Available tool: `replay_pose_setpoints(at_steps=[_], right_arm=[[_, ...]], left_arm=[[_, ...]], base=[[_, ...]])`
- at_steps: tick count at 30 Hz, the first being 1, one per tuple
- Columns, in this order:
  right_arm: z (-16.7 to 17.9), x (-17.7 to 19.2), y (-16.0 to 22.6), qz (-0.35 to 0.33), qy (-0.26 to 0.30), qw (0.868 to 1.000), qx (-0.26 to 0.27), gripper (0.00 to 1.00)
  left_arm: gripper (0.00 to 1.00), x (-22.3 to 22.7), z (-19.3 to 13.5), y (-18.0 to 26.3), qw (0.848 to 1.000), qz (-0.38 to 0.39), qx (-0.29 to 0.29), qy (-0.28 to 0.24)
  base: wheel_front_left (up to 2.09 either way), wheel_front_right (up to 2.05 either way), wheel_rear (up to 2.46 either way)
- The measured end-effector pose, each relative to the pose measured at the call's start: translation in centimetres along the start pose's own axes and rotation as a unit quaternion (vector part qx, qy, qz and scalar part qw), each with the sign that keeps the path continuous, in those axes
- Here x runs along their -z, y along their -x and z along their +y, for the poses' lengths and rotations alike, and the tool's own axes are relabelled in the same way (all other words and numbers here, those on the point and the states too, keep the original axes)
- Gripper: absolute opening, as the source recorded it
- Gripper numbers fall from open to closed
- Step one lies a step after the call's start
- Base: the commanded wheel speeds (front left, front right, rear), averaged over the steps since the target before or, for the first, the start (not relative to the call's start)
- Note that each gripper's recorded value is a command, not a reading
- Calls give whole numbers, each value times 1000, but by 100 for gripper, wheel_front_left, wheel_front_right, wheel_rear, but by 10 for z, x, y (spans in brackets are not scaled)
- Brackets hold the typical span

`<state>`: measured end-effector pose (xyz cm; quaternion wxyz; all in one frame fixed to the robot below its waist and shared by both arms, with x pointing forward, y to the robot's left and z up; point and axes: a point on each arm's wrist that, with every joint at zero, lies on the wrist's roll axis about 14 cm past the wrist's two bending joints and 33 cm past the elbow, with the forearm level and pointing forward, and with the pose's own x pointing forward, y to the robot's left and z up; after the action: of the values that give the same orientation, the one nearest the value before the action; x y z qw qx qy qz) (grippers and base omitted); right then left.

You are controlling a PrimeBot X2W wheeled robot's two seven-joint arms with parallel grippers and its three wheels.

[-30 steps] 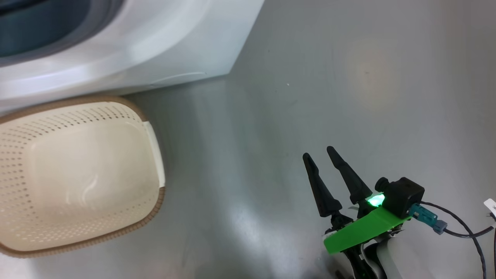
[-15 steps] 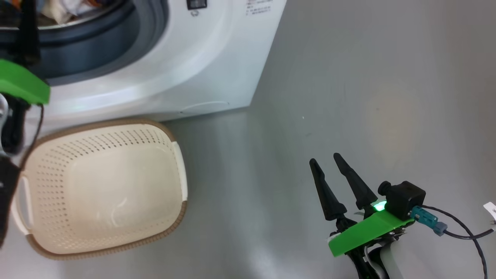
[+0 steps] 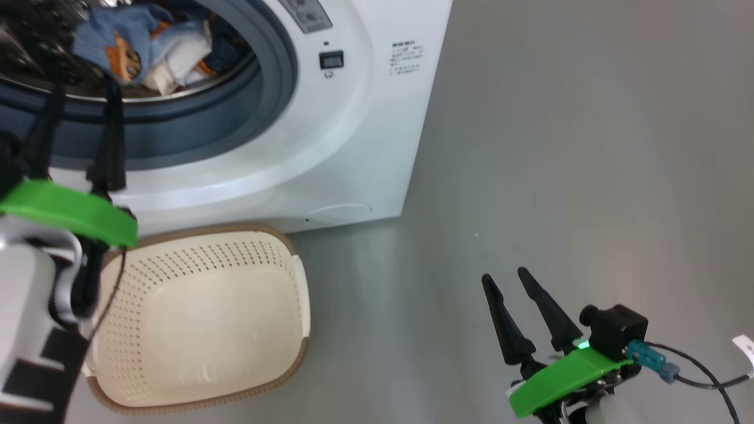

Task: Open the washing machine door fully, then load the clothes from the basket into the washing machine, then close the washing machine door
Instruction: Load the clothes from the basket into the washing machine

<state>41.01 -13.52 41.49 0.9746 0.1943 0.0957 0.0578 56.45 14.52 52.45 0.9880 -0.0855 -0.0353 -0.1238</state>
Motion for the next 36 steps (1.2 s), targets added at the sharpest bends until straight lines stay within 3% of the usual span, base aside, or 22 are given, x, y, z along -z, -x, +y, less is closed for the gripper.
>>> replay_pose_setpoints(at_steps=[24, 36], right_arm=[[15, -24, 45, -39, 5, 999, -10, 100], [18, -36, 53, -59, 18, 998, -14, 100]], left_arm=[[100, -49, 10, 125, 995, -56, -76, -34], [100, -34, 29, 179, 990, -34, -124, -55]], base=[[0, 0, 0], [0, 0, 0]])
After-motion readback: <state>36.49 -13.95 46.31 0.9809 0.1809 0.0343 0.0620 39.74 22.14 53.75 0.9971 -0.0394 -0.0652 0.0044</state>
